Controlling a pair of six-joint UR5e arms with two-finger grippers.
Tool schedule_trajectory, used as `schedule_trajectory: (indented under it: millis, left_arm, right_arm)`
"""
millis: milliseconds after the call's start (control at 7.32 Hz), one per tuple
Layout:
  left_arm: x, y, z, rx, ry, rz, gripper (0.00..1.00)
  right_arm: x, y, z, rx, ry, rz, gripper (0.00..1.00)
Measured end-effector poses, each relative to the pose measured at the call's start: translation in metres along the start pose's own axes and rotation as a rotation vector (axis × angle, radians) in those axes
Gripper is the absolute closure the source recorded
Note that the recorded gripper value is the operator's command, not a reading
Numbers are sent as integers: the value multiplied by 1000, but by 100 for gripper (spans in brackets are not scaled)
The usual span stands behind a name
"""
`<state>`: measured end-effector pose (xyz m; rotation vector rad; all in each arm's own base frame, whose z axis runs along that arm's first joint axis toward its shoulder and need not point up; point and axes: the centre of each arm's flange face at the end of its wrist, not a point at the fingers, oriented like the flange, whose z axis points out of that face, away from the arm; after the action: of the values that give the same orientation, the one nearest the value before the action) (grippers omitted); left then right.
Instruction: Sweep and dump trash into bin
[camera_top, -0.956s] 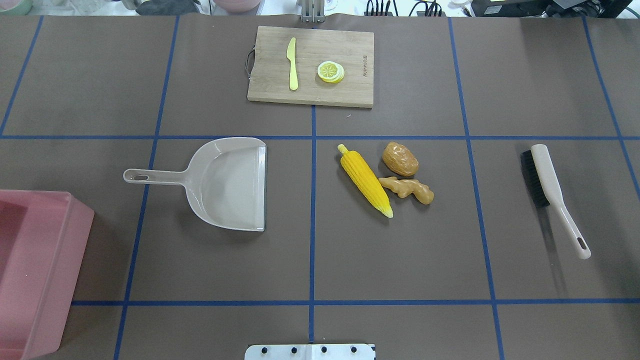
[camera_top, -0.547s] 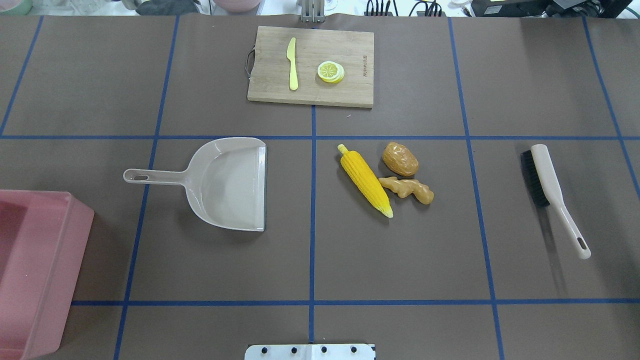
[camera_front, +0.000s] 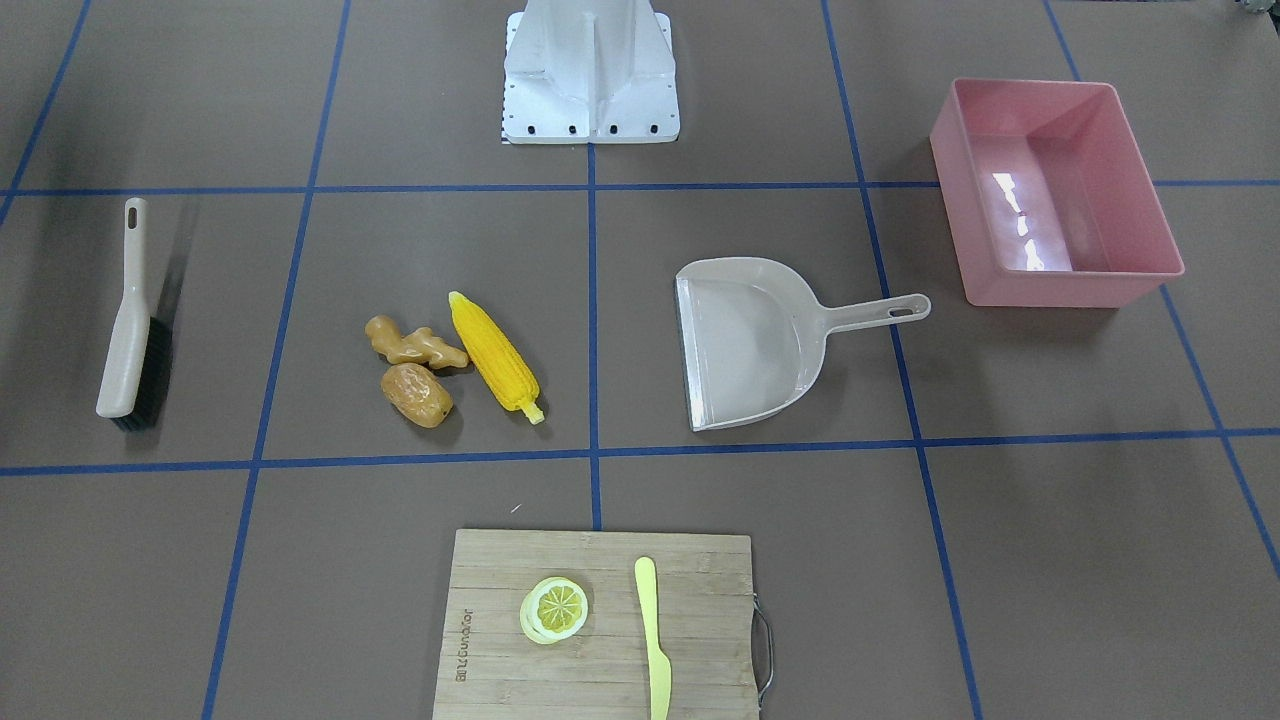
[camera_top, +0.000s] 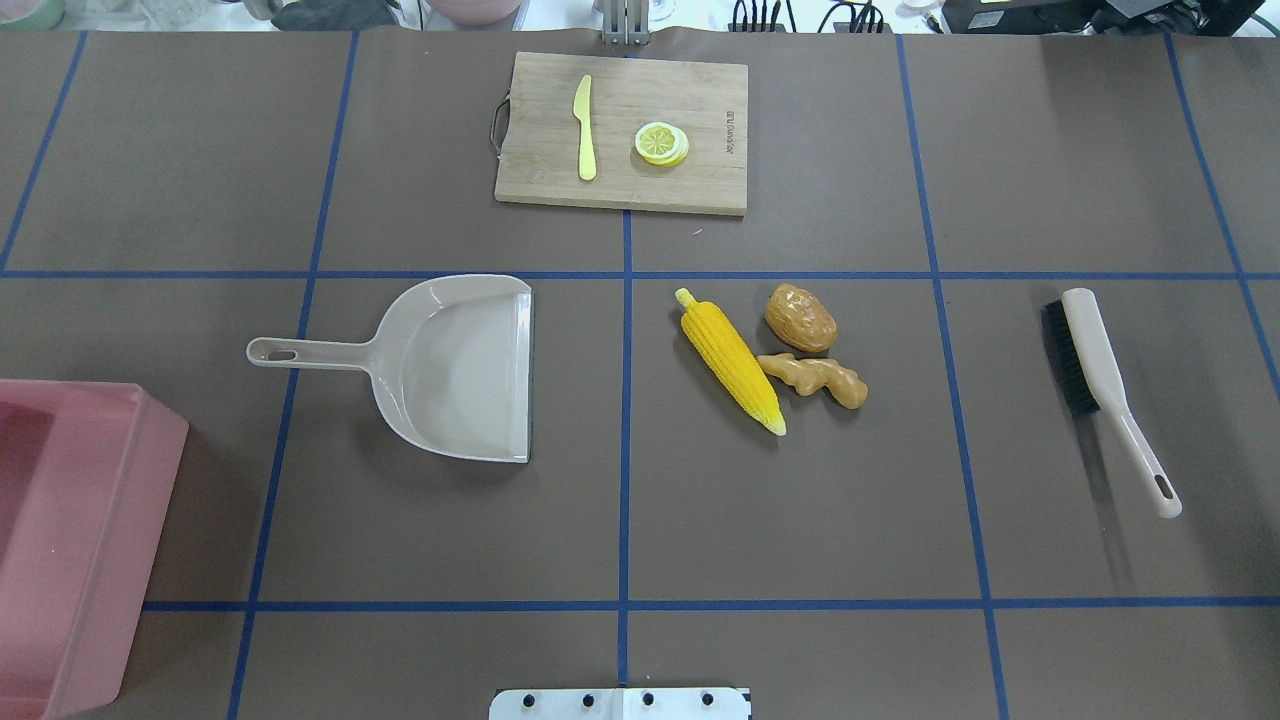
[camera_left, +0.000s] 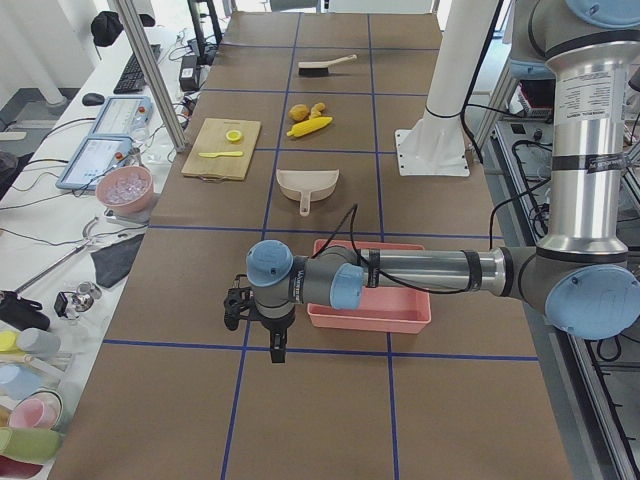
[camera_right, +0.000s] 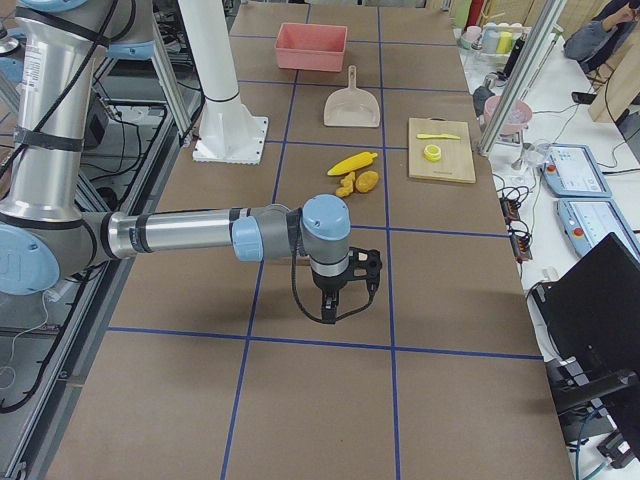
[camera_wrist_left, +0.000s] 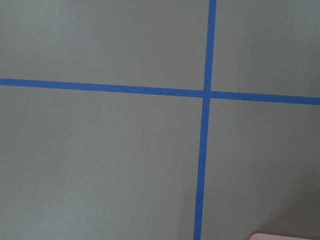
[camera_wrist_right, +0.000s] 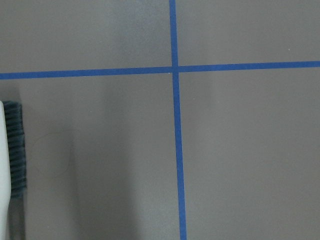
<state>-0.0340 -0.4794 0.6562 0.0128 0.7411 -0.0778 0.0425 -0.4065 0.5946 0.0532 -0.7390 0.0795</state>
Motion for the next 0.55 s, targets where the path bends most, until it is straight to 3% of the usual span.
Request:
schedule_trajectory:
  millis: [547]
  left_arm:
    - [1, -1, -1, 2, 0, 2, 1]
  right_arm:
    - [-19, 22, -5, -25, -78, 91, 0]
